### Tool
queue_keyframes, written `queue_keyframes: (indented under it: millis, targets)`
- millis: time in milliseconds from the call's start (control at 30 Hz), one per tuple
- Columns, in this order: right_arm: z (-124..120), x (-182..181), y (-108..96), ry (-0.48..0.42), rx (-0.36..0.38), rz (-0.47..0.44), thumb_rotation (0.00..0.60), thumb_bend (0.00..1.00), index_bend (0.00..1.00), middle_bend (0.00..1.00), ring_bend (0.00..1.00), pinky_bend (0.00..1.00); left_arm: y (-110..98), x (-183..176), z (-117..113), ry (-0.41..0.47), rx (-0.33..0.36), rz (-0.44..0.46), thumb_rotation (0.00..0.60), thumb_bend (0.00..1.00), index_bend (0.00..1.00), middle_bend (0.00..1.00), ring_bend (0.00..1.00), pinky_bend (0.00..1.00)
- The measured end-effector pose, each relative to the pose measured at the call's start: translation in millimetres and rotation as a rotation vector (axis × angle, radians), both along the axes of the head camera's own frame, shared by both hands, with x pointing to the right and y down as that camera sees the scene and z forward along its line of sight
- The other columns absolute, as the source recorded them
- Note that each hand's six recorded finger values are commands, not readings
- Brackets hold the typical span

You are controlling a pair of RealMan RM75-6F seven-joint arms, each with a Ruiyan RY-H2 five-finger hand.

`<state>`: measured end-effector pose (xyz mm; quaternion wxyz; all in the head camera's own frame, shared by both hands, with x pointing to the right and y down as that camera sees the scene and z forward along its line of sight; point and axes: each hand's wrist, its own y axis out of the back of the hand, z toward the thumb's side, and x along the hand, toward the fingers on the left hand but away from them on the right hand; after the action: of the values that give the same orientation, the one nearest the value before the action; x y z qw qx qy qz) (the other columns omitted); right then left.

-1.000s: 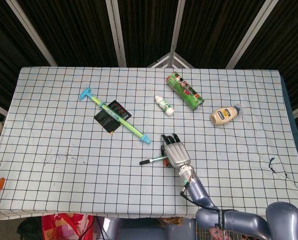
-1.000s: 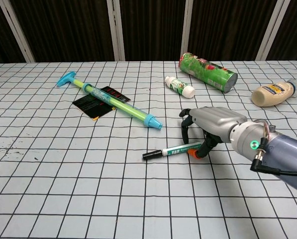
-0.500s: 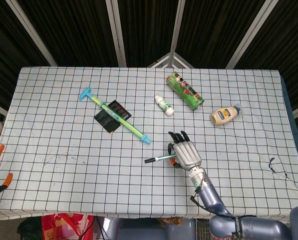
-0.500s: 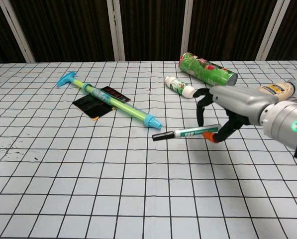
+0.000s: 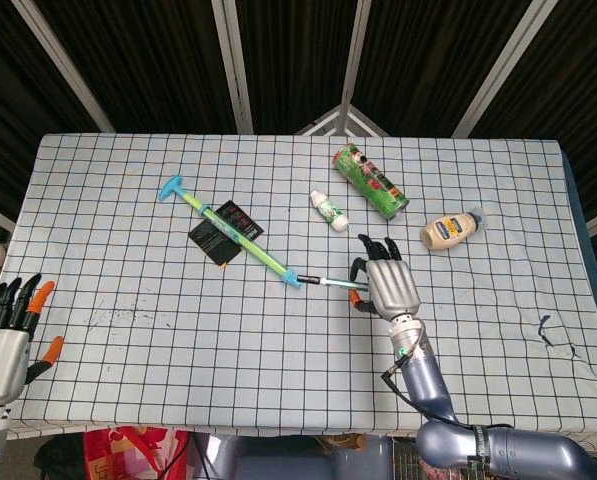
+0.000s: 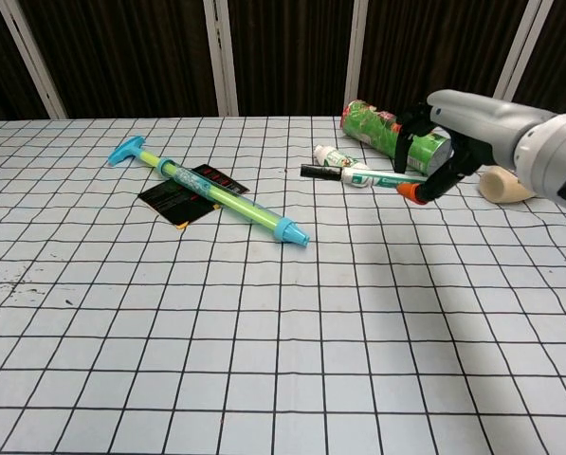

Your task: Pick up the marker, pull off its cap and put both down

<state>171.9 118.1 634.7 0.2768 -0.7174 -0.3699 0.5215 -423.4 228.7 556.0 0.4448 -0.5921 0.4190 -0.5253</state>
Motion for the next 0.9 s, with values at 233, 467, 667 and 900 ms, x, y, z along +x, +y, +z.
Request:
queue_keyframes:
  millis: [233,467,667,900]
  targets:
    - [-19.8,-26.4,3.7,-0.032,0.002,-0.051,0.6,0.48,0.74,0.1,0.15,0.01,-13.7,37.5,8.4,0.041,0.013,0.05,0.6,0.43,0.16,0.08,0.0,0.03]
    - [-35.4,-49.2,13.3,-0.05,0.017,-0.119,0.6,0.48,0.74,0.1,0.15,0.01,-18.2,52.4,11.4,0.063,0.023,0.059,0.6,0.43,0.21,0.09,0.0,0.03]
    - [-37.2,-70.0,13.7,-0.062,0.013,-0.133,0.6,0.48,0.75,0.1,0.15,0.01,-20.7,62.0,10.2,0.08,0.035,0.065,0.6,0.43,0.28,0.1,0.0,0.03]
    - [-32.7,-91.2,13.5,-0.07,0.004,-0.142,0.6,0.48,0.75,0.1,0.15,0.01,-25.2,77.2,15.7,0.107,0.032,0.086,0.6,0.43,0.29,0.11,0.0,0.03]
